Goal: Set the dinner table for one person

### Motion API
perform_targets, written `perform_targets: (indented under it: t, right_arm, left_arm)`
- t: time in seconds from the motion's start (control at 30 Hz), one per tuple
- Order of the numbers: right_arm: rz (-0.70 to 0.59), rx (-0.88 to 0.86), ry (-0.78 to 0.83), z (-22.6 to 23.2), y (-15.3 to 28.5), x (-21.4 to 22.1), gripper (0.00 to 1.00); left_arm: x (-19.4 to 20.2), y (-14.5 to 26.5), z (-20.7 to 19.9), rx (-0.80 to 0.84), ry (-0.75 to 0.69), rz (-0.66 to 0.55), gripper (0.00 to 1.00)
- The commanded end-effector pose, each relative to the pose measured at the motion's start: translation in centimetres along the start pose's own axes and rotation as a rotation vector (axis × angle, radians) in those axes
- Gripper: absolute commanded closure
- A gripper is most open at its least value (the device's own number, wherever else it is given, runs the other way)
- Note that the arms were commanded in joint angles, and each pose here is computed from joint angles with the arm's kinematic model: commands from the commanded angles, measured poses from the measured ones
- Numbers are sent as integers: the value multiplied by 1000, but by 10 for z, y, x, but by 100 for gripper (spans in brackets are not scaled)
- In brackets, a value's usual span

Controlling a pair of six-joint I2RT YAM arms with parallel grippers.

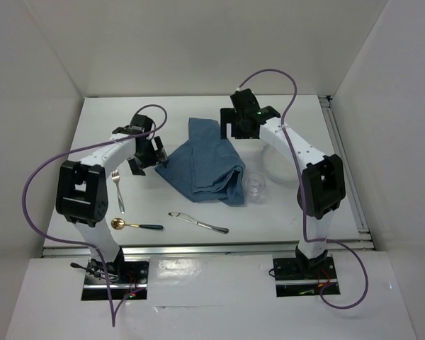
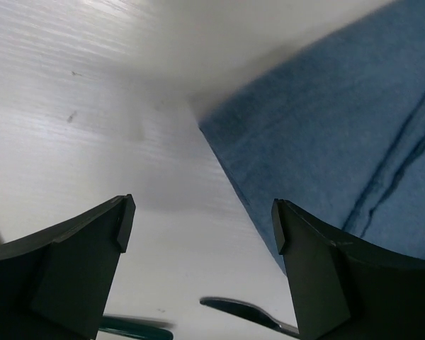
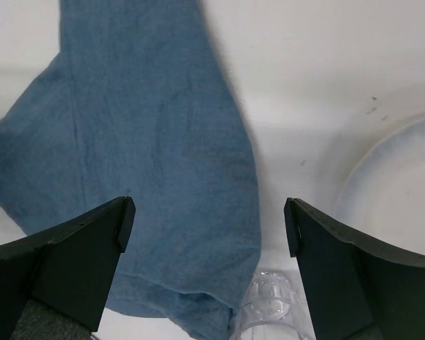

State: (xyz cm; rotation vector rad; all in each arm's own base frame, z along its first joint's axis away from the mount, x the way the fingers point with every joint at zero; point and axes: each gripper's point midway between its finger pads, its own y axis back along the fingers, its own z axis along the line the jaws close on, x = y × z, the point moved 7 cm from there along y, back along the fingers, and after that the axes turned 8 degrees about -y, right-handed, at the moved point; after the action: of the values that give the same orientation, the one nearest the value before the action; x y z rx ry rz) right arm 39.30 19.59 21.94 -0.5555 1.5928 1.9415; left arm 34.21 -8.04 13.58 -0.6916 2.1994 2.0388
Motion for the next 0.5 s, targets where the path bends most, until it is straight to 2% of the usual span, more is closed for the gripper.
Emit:
perform_targets:
  t: [0.0,0.1,0.17,0.27,0.37,0.47]
  right_arm:
    - [-58,-93,63,29,0,-15,0]
    - [-63,-115,101,48,-12,-17,0]
    - [-28,-106,129,56,-30,-10,0]
    - [-49,-120,150,73,-40,-19,0]
    - [-48,-127,166,89,-71,-19,0]
    - [-100,-149,160,105,-79,-31,0]
  left_arm:
    - [-10,-10,4,-9,64,1,2]
    - [-13,-27,15,9,105,21,2]
    - [-19,-30,15,60,109,15,2]
    - [-21,-37,4,163,84,24,5]
    - [-21,-45,-4,239,81,44,8]
    - [-20,-54,-9,285,81,75,15]
